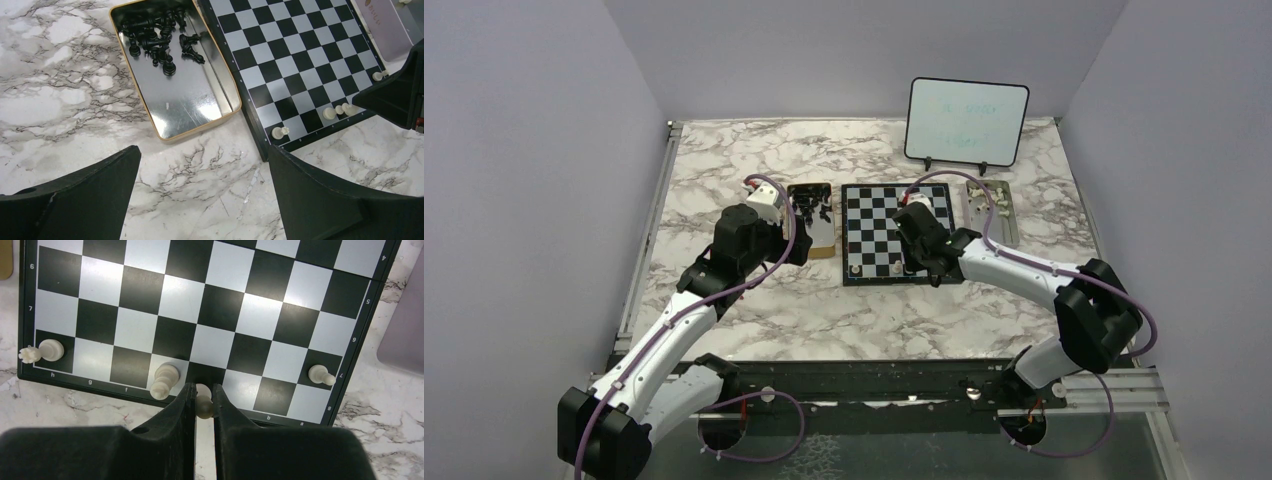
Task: Set up the chess pieces on the board
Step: Place the chess piece on the chessboard.
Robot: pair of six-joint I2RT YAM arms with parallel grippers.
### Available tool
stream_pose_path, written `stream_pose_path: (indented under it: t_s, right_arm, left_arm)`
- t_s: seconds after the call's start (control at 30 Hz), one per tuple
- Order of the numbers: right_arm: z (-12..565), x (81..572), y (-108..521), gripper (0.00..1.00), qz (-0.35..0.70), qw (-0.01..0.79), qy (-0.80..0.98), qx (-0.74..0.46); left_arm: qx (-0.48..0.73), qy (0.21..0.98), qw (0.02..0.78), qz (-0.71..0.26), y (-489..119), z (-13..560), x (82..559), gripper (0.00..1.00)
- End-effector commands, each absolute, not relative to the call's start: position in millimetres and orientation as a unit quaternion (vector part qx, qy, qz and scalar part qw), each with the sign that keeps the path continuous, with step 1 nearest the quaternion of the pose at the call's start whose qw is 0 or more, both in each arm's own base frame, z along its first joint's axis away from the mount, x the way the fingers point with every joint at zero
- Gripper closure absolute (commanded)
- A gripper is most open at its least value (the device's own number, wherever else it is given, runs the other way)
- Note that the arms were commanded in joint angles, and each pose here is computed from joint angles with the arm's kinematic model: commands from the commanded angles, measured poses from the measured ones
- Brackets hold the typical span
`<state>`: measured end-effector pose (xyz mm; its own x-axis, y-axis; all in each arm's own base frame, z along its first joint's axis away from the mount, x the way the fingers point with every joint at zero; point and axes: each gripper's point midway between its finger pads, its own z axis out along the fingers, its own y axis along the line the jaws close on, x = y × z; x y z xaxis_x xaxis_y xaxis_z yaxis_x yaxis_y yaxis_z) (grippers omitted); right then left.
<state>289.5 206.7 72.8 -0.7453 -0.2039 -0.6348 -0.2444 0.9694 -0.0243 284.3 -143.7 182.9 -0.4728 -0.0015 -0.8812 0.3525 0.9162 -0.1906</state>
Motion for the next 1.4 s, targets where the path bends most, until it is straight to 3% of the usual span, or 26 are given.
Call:
stream_pose_path:
  t_s: [0.0,0.37,0.87,1.37]
  right_arm:
    - [80.7,304.1,211.4,0.88,0.020,0.362,0.926,-0.102]
    - [69.9,305.2,211.9,0.87,0.012,0.354,0.929,-0.103]
    - [66.3,303.6,212.1,0.75,0.009,0.345,0.933,-0.104]
    - [84.1,306.6,216.5,0.71,0.019,0.352,0.931,-0.097]
  left_arm:
    - [0.102,0.837,0.511,-0.165,-138.3,183.9,285.8,0.01]
    - [0.105,0.837,0.510,-0.167,-139.3,183.6,285.9,0.01]
    - [0.106,0.836,0.512,-0.166,-139.0,184.4,285.8,0.01]
    - [0.108,0.838,0.509,-0.168,-140.1,182.4,285.5,0.01]
